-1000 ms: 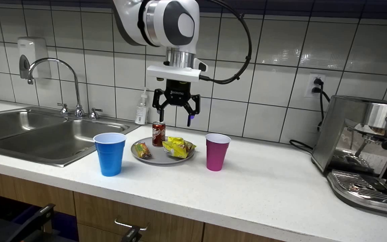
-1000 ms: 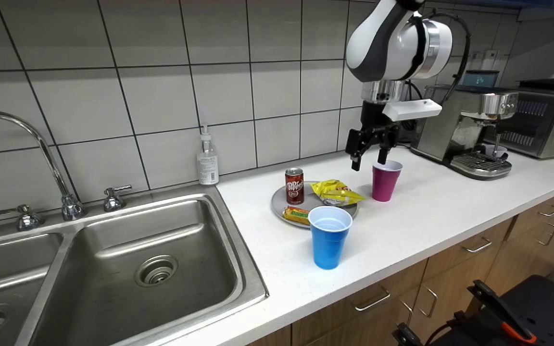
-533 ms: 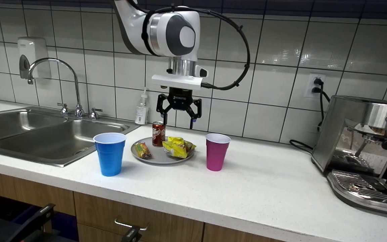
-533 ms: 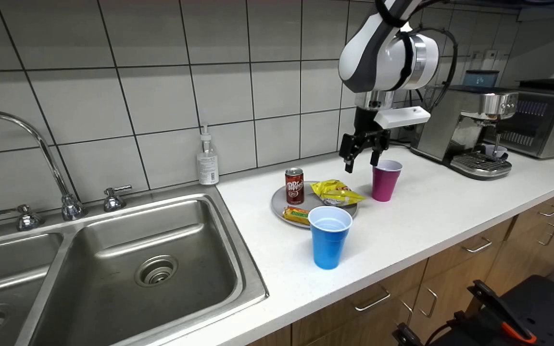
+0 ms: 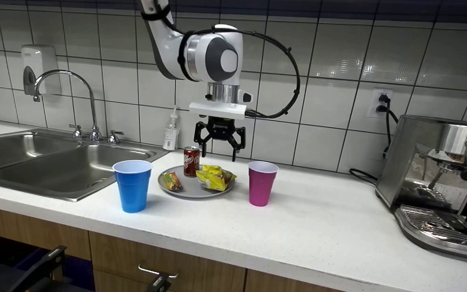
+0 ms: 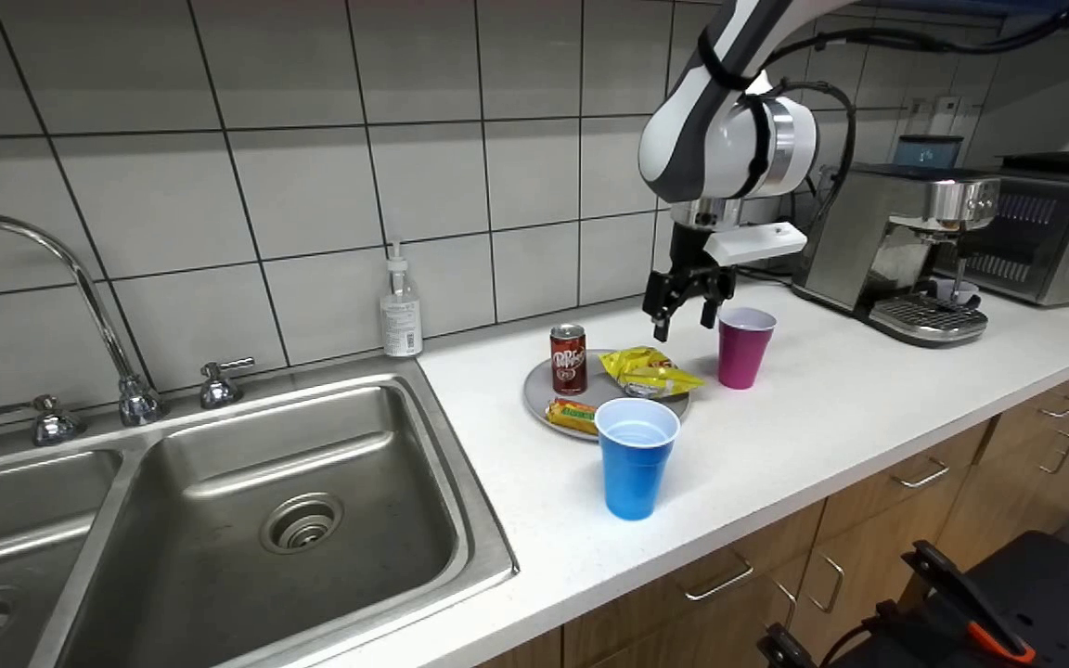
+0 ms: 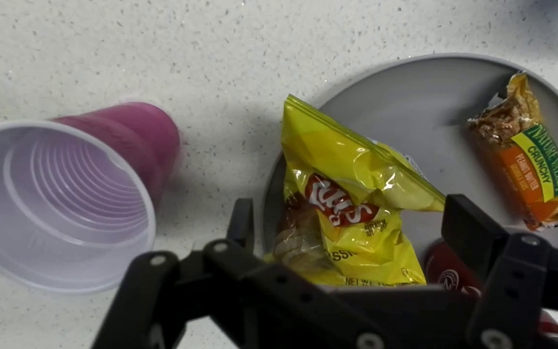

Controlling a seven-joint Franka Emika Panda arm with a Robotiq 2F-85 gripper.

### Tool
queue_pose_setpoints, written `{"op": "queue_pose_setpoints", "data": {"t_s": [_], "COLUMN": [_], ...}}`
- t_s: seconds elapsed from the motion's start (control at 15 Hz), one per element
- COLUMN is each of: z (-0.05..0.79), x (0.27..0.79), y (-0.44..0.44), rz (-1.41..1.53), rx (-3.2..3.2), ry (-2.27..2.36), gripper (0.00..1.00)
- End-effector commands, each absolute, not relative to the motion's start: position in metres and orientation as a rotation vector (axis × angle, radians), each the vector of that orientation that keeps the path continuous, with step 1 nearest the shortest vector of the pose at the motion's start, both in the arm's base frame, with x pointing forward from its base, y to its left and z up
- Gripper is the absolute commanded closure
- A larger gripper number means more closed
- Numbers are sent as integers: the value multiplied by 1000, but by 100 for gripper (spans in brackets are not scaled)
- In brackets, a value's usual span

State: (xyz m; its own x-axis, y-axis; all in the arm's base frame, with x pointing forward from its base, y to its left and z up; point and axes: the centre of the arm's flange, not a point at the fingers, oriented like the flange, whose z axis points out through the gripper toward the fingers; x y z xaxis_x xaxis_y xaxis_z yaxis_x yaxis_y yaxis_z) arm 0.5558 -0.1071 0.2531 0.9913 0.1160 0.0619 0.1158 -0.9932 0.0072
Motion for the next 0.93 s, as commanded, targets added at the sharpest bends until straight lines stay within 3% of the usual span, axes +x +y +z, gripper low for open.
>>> {"op": "queue_pose_setpoints", "data": {"t_s": [0.0, 0.87], "z": [244, 209], "x": [575, 592], "y": [-109, -103], "rz": [129, 135], "rx": [3139, 3121], "ry": [176, 175], "gripper": [0, 0]}}
